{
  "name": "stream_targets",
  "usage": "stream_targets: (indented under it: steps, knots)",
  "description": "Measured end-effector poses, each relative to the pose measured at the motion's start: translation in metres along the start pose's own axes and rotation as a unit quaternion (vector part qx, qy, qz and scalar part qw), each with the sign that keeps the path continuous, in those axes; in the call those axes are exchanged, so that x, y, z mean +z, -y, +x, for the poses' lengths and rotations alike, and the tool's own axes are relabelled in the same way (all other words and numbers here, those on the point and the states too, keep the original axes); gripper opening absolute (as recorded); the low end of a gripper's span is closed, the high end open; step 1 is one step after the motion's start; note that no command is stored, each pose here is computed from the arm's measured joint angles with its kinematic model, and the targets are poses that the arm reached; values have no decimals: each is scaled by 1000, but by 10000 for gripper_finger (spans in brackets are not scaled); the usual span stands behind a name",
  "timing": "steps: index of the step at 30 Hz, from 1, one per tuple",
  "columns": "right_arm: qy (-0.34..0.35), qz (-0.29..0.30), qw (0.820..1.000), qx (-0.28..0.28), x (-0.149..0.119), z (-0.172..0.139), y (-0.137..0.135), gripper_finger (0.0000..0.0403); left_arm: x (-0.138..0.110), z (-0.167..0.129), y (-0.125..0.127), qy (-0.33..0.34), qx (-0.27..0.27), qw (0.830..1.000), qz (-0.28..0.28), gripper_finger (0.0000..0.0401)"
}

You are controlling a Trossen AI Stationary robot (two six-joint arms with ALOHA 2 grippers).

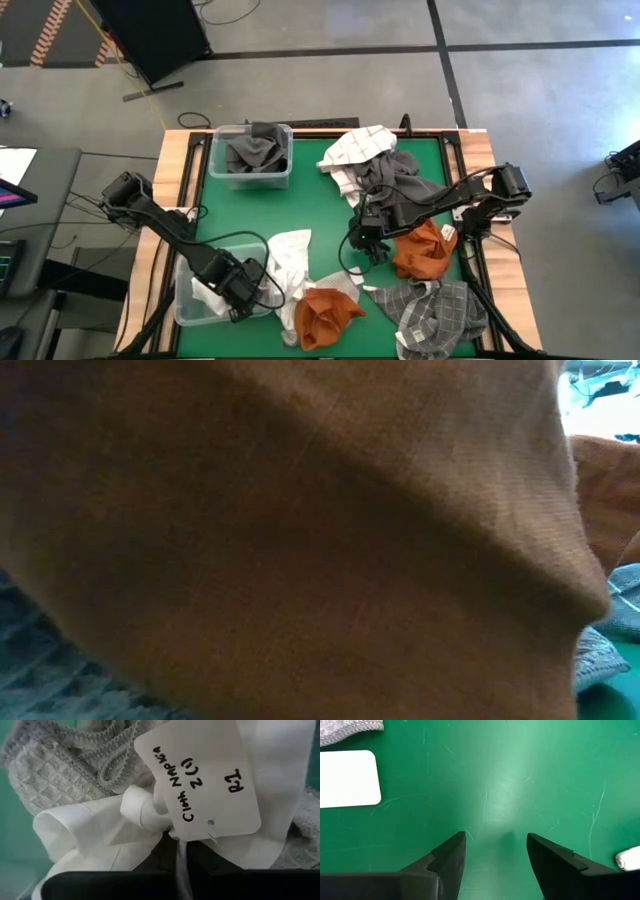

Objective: Sort towels by color in basket
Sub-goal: Put the white towel into the bottom transparent bin, then put the brown towel into the top transparent bin

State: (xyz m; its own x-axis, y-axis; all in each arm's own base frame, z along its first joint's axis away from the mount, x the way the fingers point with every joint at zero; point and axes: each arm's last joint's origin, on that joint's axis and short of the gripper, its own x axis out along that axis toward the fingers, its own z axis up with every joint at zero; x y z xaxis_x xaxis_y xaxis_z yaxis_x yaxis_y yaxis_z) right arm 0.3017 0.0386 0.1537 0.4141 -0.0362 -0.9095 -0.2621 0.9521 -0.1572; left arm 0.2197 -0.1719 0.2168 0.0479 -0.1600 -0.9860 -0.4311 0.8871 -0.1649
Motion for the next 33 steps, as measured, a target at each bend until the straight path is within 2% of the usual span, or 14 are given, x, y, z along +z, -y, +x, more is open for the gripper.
stream_targets:
  steps: [4, 12, 17, 26, 30, 33]
  knots:
    - [0, -1, 1000, 0, 0, 0, 0, 239, 2, -2, 1, 21, 5, 1000, 3, 41]
    - [0, -4, 1000, 0, 0, 0, 0, 239, 0, -7, -2, 24, 2, 1000, 12, 153]
    - [3, -14, 1000, 2, 1, 0, -1, 239, -4, -34, -4, 36, -22, 999, 1, 201]
    - [55, -56, 997, 6, 11, -14, -12, 239, -5, -96, -2, 138, -59, 989, 9, 209]
    - [102, -71, 992, 10, 16, -36, -17, 239, -3, -116, 2, 193, -65, 978, 49, 210]
    - [156, -88, 982, 54, 21, -56, -25, 239, 0, -128, 7, 239, -65, 965, 86, 210]
